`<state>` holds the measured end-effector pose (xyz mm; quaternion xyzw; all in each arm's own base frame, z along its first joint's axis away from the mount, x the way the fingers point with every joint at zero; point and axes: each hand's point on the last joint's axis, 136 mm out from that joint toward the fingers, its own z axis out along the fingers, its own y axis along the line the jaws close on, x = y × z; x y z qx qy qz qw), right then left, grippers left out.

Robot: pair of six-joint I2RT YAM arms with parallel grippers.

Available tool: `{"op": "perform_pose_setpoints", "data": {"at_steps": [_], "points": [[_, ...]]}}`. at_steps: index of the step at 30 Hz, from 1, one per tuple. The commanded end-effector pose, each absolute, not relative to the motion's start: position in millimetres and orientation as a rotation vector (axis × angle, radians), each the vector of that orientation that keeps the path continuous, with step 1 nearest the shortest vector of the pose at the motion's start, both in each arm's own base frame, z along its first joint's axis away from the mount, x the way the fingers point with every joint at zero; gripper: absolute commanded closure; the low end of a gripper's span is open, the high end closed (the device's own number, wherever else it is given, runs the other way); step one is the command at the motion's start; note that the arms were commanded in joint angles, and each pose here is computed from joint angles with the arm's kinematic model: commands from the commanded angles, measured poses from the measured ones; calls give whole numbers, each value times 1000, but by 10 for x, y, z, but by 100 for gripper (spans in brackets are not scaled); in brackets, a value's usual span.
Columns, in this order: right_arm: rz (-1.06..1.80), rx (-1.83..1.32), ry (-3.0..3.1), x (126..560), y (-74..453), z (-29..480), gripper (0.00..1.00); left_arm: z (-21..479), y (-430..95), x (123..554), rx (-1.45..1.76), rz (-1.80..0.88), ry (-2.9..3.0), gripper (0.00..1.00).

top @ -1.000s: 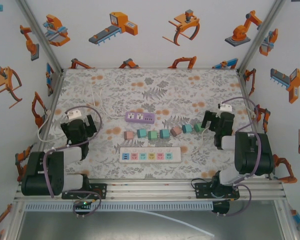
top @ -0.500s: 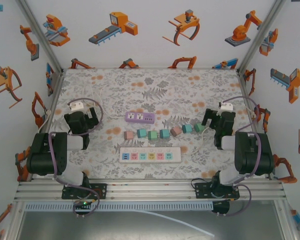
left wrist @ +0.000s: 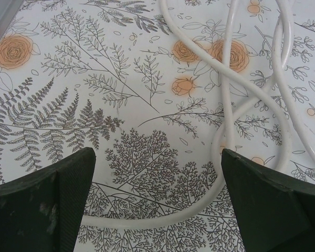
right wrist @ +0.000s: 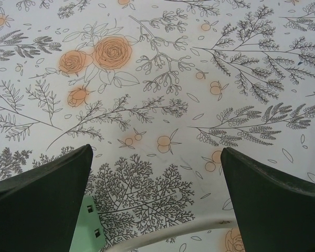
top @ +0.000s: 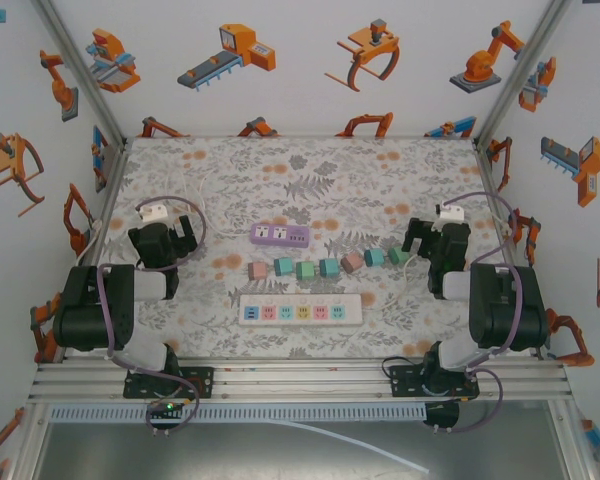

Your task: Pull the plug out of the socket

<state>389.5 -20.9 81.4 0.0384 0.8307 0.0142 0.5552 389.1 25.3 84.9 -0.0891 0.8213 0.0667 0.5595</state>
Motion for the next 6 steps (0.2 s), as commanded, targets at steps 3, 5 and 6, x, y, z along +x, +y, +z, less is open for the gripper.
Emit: {"op": "perform_pose_setpoints", "data": {"at_steps": [3, 5, 6], "points": [[12, 80, 1927, 3934, -224, 893, 1, 926, 228, 3934, -187, 157, 1917, 3], [12, 76, 1869, 3843, -212, 955, 1, 923, 228, 3931, -188, 157, 1918, 3], [17, 61, 1823, 3750, -188, 981, 1, 924, 228, 3933, -188, 157, 1918, 3]]}}
